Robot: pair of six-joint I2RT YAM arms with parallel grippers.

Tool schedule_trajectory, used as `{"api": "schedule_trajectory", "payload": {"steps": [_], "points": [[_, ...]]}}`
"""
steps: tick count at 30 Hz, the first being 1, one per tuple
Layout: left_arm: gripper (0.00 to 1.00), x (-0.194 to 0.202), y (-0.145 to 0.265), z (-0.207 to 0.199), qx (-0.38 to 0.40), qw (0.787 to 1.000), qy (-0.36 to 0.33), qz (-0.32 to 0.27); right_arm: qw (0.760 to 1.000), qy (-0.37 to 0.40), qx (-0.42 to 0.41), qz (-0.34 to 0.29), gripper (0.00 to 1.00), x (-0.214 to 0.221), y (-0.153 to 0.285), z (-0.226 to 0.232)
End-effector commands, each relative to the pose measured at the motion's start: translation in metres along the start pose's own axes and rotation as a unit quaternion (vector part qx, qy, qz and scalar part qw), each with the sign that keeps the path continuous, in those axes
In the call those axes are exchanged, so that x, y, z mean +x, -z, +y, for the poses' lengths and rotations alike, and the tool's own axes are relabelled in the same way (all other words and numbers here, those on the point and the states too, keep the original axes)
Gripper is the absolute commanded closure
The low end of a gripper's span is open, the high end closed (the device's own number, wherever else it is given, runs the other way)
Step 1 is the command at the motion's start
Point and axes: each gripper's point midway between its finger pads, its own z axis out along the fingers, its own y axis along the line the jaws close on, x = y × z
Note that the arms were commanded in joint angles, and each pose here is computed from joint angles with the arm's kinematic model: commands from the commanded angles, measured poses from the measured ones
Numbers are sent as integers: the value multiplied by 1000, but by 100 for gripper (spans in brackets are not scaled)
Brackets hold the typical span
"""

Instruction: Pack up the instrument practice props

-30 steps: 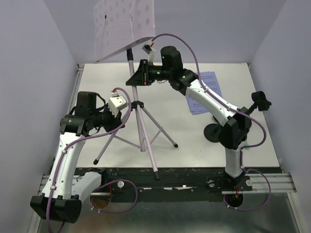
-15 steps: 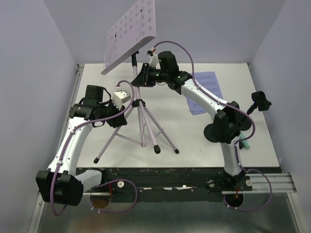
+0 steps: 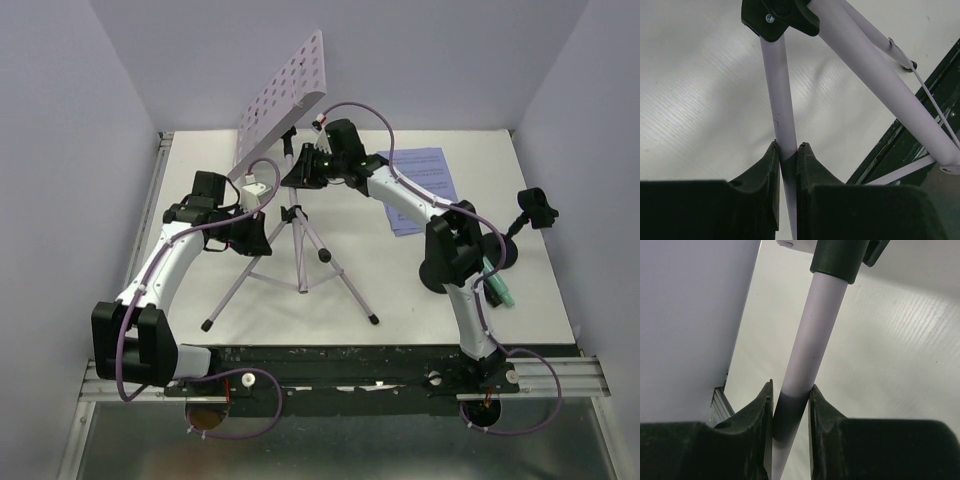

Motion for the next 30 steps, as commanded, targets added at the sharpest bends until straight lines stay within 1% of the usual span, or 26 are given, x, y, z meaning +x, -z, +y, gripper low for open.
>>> {"api": "schedule_trajectory", "payload": {"steps": [1, 6, 10, 13, 14, 15, 18, 23, 24, 27, 28, 30], "points": [[100, -48, -2, -10, 47, 994, -61, -82, 986, 138, 25, -88, 100, -45, -6, -24], [100, -43, -14, -1, 54, 996, -22, -72, 988, 127, 44, -73, 100, -33, -11, -45], [100, -58, -21, 0, 72, 993, 4, -97, 992, 88, 68, -54, 99, -12, -14, -65], [100, -77, -26, 4, 84, 989, 26, -122, 995, 72, 62, -34, 100, 6, -17, -71], [100, -82, -28, 6, 88, 988, 22, -128, 995, 70, 64, -30, 100, 10, -18, -75], [100, -86, -30, 7, 91, 987, 38, -128, 995, 70, 66, -28, 100, 12, -20, -77], [100, -94, -38, 17, 92, 986, 47, -128, 994, 67, 82, -27, 100, 16, -25, -90], [100, -89, -51, 34, 82, 990, 53, -107, 990, 58, 122, -32, 100, 18, -24, -108], [100, -86, -51, 37, 79, 991, 43, -103, 990, 58, 126, -32, 98, 18, -21, -110], [100, -70, -51, 43, 72, 993, 33, -85, 989, 58, 131, -32, 80, 14, -9, -114], [100, -65, -50, 46, 67, 994, 35, -82, 989, 59, 131, -33, 77, 12, -5, -115], [100, -59, -48, 51, 59, 994, 47, -85, 988, 63, 138, -34, 76, 9, 3, -118]]}}
